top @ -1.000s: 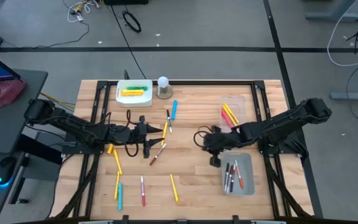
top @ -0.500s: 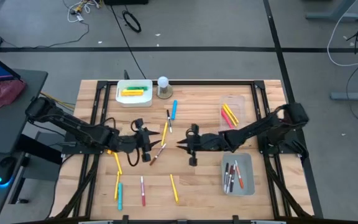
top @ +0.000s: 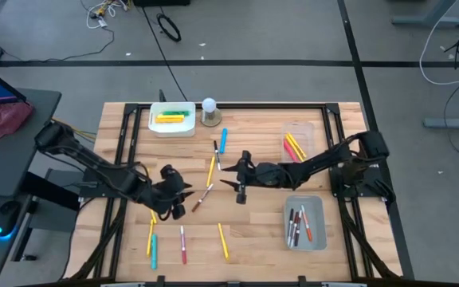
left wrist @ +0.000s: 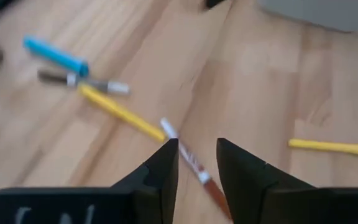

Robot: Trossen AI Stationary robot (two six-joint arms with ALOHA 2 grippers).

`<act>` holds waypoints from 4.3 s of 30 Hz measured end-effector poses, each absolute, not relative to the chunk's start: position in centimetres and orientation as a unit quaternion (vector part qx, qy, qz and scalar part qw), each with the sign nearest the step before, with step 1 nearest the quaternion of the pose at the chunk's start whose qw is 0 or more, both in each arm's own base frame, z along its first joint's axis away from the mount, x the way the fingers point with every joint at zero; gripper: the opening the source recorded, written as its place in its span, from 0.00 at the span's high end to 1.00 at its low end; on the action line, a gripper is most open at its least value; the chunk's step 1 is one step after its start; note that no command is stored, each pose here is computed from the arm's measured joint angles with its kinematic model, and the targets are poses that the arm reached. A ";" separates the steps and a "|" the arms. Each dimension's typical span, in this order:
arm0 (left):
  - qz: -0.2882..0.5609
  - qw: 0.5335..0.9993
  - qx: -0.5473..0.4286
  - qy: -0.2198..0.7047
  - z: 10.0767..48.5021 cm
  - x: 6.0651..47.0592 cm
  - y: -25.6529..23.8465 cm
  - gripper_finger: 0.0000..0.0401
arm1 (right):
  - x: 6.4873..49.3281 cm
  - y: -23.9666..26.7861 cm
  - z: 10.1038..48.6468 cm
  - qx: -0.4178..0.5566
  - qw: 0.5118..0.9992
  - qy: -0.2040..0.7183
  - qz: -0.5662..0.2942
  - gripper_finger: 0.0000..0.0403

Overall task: Pick & Place Markers
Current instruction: Put the yellow pen into the transparent bin

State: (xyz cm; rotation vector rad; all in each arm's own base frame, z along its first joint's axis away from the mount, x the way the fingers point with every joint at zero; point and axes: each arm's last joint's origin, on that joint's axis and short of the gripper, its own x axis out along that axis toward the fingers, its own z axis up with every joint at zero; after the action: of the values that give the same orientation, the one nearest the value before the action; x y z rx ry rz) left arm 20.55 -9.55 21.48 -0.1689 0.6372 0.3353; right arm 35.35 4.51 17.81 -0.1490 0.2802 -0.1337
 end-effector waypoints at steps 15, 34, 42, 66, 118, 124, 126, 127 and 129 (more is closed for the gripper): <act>0.287 0.914 -0.197 0.207 15.8 18.9 -6.9 0.70 | 34.8 6.8 18.1 -0.047 0.989 0.138 -0.037 0.50; 0.331 0.901 -0.167 0.226 11.3 26.4 -3.7 0.48 | 34.9 6.8 18.4 -0.046 0.991 0.124 -0.038 0.50; 0.322 0.883 -0.168 0.297 9.6 28.6 -2.1 0.58 | 34.8 6.8 18.1 -0.042 0.989 0.139 -0.038 0.50; 0.328 0.862 -0.132 0.362 14.2 24.9 -2.7 0.92 | 34.3 6.7 16.6 -0.019 0.975 0.215 -0.047 0.50; 0.111 0.983 -0.033 0.143 18.1 28.6 -7.5 0.48 | 25.7 4.8 24.9 0.016 0.974 0.116 -0.195 0.91; 0.116 0.982 -0.033 0.145 18.1 28.6 -7.3 0.46 | 20.4 1.5 29.5 0.077 0.906 0.243 -0.337 0.91; 0.116 0.982 -0.032 0.145 18.1 28.7 -7.3 0.47 | 19.2 0.1 29.4 0.096 0.875 0.292 -0.374 0.91; 0.116 0.982 -0.033 0.145 18.1 28.7 -7.3 0.47 | 18.7 -0.6 29.1 0.110 0.858 0.316 -0.388 0.91; 0.116 0.982 -0.033 0.145 18.1 28.7 -7.2 0.48 | 18.1 -1.9 28.2 0.139 0.827 0.359 -0.409 0.91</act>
State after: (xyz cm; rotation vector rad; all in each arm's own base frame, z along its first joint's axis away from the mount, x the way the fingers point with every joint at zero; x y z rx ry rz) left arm 28.66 -7.23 18.10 -0.0662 0.2922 0.2331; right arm 18.07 -1.91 28.16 0.2943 0.7624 -0.8690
